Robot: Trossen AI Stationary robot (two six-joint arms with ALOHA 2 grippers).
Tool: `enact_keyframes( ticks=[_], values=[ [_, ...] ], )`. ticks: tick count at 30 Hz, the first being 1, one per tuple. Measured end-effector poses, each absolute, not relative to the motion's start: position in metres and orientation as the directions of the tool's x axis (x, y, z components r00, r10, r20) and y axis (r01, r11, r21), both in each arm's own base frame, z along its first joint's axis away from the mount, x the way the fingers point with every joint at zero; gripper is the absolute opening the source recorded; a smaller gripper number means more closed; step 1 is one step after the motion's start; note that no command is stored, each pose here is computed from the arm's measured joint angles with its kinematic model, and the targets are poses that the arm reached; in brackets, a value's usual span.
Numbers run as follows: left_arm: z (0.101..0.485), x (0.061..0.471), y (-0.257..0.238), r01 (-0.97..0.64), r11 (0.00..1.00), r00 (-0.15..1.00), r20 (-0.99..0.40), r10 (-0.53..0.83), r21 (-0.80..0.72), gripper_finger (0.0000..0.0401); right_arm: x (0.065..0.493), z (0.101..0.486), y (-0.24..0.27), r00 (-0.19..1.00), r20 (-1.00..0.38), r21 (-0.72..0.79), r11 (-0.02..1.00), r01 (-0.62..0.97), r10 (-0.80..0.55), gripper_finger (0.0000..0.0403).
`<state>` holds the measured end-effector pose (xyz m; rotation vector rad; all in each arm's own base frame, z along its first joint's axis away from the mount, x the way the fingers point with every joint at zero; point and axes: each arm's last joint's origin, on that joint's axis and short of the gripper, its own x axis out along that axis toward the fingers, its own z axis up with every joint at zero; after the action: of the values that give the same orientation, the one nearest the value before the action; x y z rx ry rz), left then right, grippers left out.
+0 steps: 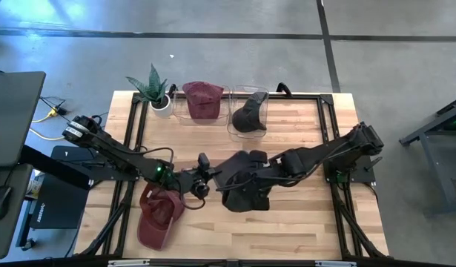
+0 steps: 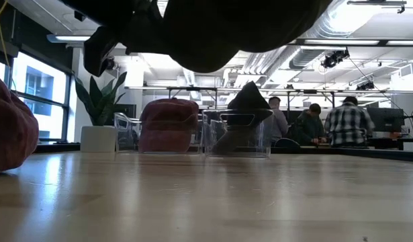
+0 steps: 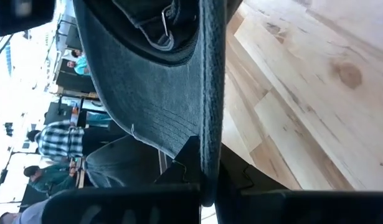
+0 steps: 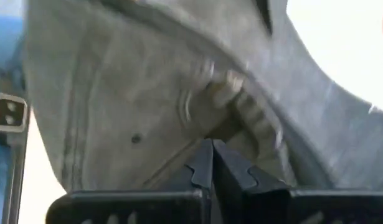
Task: Pick & Place hat
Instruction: Put the black cap into the right transparent bin
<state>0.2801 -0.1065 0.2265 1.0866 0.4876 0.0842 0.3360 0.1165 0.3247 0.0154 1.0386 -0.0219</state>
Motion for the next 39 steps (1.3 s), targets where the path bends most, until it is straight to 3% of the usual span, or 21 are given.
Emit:
enact_keyframes(
  ticks=[5, 12, 16, 21, 25, 31, 35, 39],
  values=[
    [0.226, 0.28, -0.107, 0.176, 0.476, 0.894, -0.342, 0.289, 0.862, 0.0001, 0.354, 0.324, 0.122, 0.617, -0.785, 0.04, 0.998, -0.043, 0.059, 0.0002],
    [0.226, 0.28, -0.107, 0.175, 0.48, 0.894, -0.343, 0.288, 0.86, 0.0001, 0.365, 0.3, 0.132, 0.495, -0.82, 0.186, 0.952, -0.243, 0.287, 0.0002],
    [0.226, 0.28, -0.107, 0.178, 0.481, 0.895, -0.345, 0.284, 0.858, 0.0001, 0.361, 0.304, 0.136, 0.511, -0.823, 0.13, 0.958, -0.257, 0.249, 0.0001],
    [0.226, 0.28, -0.109, 0.197, 0.517, 0.903, -0.36, 0.236, 0.833, 0.0001, 0.347, 0.341, 0.141, 0.63, -0.756, 0.023, 0.97, -0.243, 0.176, 0.0009],
    [0.225, 0.28, -0.11, 0.231, 0.558, 0.909, -0.381, 0.169, 0.797, 0.0001, 0.331, 0.358, 0.146, 0.613, -0.759, 0.045, 0.958, -0.284, 0.218, 0.0055],
    [0.225, 0.281, -0.11, 0.221, 0.579, 0.91, -0.38, 0.168, 0.785, 0.0001, 0.304, 0.359, 0.171, 0.541, -0.806, 0.013, 0.921, -0.39, 0.241, 0.0173],
    [0.225, 0.281, -0.11, 0.22, 0.58, 0.911, -0.378, 0.167, 0.784, 0.0001, 0.289, 0.35, 0.198, 0.548, -0.826, -0.181, 0.86, -0.477, 0.13, 0.0227],
    [0.225, 0.281, -0.11, 0.218, 0.583, 0.911, -0.378, 0.167, 0.782, 0.0001, 0.281, 0.332, 0.218, 0.605, -0.794, -0.429, 0.758, -0.492, -0.057, 0.0235]
  ],
)
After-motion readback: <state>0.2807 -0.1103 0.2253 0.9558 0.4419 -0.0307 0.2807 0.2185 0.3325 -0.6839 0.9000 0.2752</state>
